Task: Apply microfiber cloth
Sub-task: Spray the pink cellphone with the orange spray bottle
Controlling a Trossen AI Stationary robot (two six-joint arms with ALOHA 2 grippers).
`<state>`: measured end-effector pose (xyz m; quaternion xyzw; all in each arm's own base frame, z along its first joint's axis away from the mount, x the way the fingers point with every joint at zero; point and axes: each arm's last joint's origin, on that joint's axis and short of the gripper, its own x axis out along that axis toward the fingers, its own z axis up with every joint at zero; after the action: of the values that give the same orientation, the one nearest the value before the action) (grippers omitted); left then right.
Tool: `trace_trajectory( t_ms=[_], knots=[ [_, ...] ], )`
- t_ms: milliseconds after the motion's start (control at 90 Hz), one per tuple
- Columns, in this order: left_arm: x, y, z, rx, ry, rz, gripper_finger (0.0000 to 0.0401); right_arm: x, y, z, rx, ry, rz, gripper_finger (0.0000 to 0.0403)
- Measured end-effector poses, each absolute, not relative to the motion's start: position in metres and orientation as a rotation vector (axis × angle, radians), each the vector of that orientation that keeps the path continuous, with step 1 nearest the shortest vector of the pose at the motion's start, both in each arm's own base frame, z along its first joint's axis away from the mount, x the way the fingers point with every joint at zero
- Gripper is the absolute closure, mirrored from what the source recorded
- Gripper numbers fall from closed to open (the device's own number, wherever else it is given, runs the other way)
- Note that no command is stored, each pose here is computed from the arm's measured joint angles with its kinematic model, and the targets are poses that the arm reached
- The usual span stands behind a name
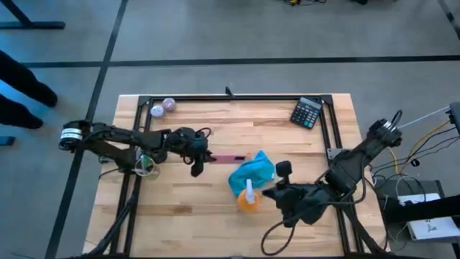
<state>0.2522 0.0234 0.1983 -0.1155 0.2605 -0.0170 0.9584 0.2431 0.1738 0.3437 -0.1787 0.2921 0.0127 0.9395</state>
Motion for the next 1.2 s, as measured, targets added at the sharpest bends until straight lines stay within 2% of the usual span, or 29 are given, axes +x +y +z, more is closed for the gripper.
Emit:
trace_trajectory(
  t_ms=[233,378,500,644,933,1100,1200],
  knots=[
    [0.256,0.024,0.206,-0.201,0.433,-0.044,0.0375,0.230,0.159,0.279,-0.276,0.519,0.012,0.0403],
    [0.260,0.025,0.214,-0.186,0.348,-0.045,0.0375,0.229,0.150,0.264,-0.242,0.490,-0.009,0.0401],
    [0.261,0.026,0.218,-0.175,0.301,0.000,0.0375,0.230,0.148,0.263,-0.252,0.480,-0.005,0.0376],
    [0.262,0.026,0.223,-0.186,0.250,0.002,0.0377,0.233,0.148,0.271,-0.229,0.458,0.019,0.0317],
    [0.270,0.012,0.211,-0.176,0.112,-0.060,0.0378,0.241,0.146,0.285,-0.172,0.376,0.010,0.0164],
    [0.277,0.004,0.208,-0.163,0.044,-0.007,0.0379,0.251,0.134,0.280,-0.121,0.409,0.021,0.0086],
    [0.281,-0.001,0.198,-0.160,0.070,0.052,0.0379,0.257,0.127,0.280,-0.082,0.424,0.101,0.0057]
  ],
)
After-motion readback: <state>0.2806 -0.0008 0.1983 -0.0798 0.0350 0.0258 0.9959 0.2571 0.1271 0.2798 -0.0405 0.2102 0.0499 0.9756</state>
